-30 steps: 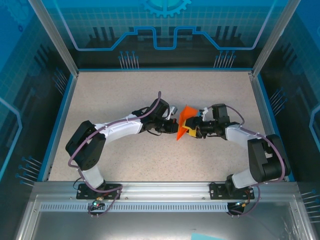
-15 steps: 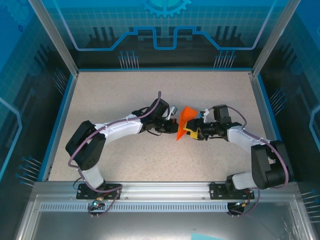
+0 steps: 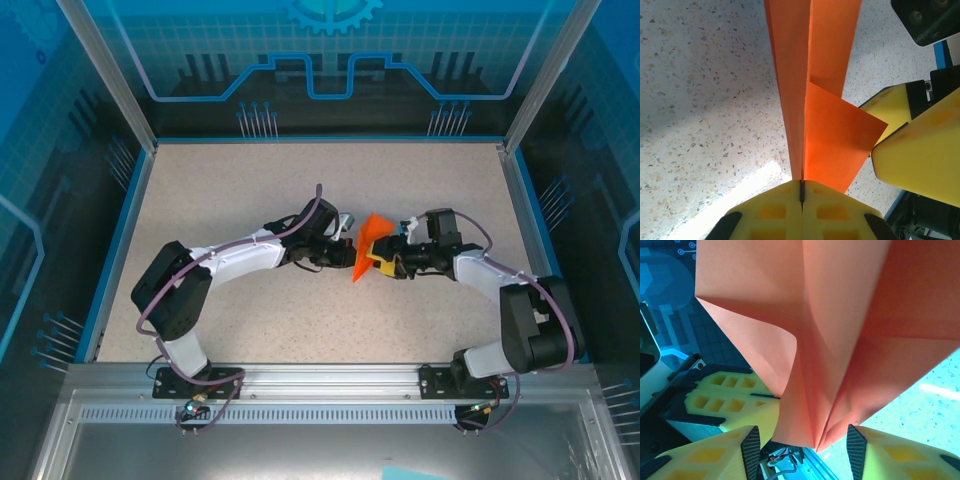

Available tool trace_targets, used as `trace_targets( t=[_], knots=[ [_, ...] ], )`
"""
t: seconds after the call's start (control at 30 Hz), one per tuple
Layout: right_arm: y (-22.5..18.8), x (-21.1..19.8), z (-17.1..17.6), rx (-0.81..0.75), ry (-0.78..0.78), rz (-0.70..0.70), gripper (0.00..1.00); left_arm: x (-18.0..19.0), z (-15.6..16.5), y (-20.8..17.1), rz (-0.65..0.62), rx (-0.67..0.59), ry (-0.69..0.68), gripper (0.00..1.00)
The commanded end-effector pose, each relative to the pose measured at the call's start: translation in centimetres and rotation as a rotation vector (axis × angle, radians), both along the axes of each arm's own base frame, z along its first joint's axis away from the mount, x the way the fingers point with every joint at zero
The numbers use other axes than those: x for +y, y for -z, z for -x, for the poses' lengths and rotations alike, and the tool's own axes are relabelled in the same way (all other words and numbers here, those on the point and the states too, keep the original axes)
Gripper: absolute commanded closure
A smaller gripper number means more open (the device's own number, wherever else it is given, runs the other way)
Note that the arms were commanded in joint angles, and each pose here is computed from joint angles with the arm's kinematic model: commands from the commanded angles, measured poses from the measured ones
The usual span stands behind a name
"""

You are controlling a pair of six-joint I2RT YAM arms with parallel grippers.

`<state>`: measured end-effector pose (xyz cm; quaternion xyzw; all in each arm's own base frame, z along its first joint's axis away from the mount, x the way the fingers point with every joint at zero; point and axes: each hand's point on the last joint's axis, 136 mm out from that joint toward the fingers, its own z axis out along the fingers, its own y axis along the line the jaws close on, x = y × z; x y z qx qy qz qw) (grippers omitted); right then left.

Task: Fold a paper plane with a square sheet of paper (pick it up from the middle)
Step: Move a paper plane to the center of the table.

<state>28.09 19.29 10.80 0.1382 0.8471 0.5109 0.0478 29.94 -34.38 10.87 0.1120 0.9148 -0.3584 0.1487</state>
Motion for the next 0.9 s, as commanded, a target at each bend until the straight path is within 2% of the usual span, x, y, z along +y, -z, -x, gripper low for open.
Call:
trace_targets(
  t=[0.0, 0.87],
  knots=[
    [-0.6, -0.1, -1.2, -0.022, 0.011, -0.014, 0.48, 0.0, 0.3, -0.8, 0.026, -0.012, 0.019, 0.98],
    [0.7, -0.2, -0.2, 0.008, -0.001, 0.026, 0.47, 0.1, 0.1, -0.7, 0.013, -0.012, 0.024, 0.98]
  ],
)
